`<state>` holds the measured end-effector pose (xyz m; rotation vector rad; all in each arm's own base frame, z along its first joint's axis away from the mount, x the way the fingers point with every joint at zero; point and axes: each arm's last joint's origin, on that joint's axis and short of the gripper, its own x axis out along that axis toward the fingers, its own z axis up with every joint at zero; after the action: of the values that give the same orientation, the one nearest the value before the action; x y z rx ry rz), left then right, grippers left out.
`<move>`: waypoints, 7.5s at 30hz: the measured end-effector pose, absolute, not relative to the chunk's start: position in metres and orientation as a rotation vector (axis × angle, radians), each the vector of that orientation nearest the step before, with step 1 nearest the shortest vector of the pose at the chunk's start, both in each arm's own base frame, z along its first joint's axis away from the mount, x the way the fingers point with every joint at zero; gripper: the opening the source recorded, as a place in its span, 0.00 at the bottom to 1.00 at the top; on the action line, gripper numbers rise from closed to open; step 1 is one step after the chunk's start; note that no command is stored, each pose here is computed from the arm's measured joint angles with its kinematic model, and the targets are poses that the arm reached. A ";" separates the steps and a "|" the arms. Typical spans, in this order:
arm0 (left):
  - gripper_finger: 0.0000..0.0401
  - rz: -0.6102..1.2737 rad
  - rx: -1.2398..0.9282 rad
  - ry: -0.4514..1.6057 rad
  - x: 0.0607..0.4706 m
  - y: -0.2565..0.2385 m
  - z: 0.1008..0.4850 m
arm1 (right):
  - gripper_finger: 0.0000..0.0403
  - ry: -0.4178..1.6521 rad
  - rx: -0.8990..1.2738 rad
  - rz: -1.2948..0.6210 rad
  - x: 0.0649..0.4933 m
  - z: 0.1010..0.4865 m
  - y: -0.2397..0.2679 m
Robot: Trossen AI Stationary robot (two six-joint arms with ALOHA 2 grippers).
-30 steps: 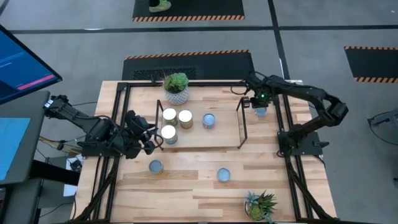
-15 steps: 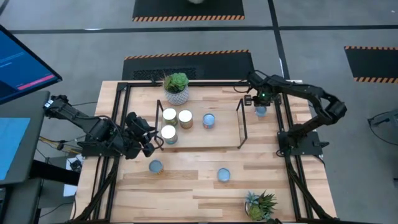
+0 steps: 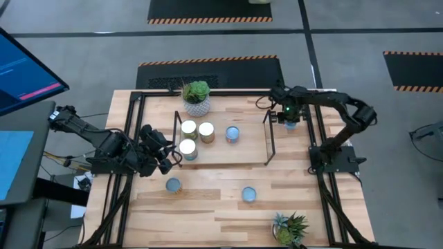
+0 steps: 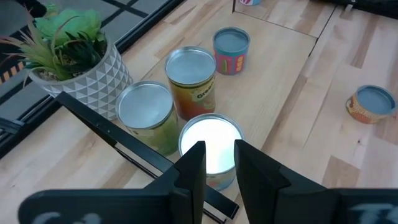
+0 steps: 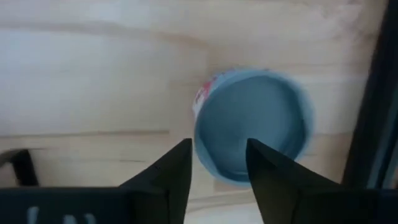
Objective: Pick and place cans onto a shelf
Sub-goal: Put the canned salmon on the shelf, then put the canned mushroom on the shelf
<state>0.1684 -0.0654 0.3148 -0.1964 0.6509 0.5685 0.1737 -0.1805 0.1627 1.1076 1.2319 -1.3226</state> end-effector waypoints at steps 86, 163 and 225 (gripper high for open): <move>0.18 0.498 -0.217 0.715 0.168 -0.068 0.313 | 0.01 1.430 0.096 -0.147 0.343 0.272 -0.106; 0.18 0.499 -0.221 0.713 0.168 -0.068 0.313 | 0.16 1.580 0.193 -0.330 0.348 0.236 -0.073; 0.18 0.411 -0.129 0.773 0.168 -0.069 0.312 | 0.36 1.519 0.062 -0.161 0.380 0.192 0.145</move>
<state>0.1683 -0.0692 0.3125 -0.1293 0.7725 0.4114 0.3805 0.1447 0.1918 0.0621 1.5189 -0.1612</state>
